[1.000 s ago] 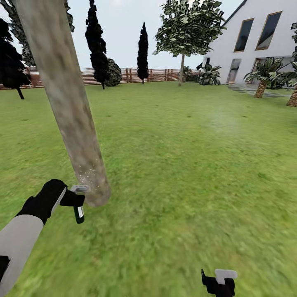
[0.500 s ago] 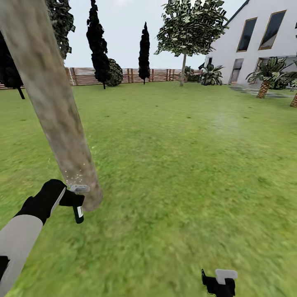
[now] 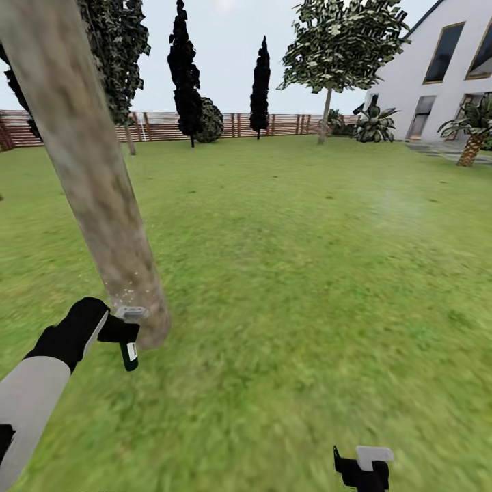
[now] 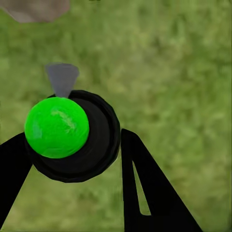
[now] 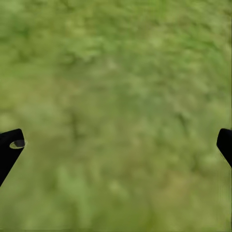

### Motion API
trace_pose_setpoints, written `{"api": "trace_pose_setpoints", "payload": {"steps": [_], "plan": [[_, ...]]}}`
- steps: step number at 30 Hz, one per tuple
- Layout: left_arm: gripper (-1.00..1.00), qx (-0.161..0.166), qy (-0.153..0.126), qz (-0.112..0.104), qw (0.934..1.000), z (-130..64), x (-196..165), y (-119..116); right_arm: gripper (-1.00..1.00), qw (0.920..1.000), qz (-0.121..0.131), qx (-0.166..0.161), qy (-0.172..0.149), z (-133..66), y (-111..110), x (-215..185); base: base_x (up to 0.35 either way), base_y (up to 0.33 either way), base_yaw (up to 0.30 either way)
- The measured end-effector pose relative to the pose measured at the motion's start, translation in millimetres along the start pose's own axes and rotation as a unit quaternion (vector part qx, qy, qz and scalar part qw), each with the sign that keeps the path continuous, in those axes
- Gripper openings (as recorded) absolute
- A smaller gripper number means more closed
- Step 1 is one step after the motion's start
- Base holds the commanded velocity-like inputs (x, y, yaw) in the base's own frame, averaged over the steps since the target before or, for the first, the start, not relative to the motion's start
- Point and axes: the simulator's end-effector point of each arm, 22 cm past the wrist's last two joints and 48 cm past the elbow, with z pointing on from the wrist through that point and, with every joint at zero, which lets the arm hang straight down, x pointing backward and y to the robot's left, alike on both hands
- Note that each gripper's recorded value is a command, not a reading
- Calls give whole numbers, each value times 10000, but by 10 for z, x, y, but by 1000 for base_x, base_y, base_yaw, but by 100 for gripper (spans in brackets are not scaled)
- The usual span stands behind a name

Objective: In the garden, pick up the pesticide atomizer on the floor and spray pesticide onto both trees until each tree trunk is fully covered.

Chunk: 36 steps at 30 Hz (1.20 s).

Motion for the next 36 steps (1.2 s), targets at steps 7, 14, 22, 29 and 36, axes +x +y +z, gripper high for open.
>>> {"api": "trace_pose_setpoints", "payload": {"steps": [7,14,22,29,36], "plan": [[-100,-11,83,-30,10000,49,88,15,100,10000,5,3,-1,0,-2,0,140,-264,8],[-100,-23,66,-38,10000,36,70,30,100,10000,0,-1,1,-1,1,1,147,-262,152],[-100,-30,59,-43,10000,28,63,41,100,10000,0,-1,0,-1,1,0,232,-217,275],[-100,-36,79,-43,10000,41,87,46,100,10000,0,-1,0,0,1,0,215,-215,277],[-100,-24,-92,-296,9995,-48,-23,178,100,10000,0,-1,2,1,1,2,1,-271,276]]}}
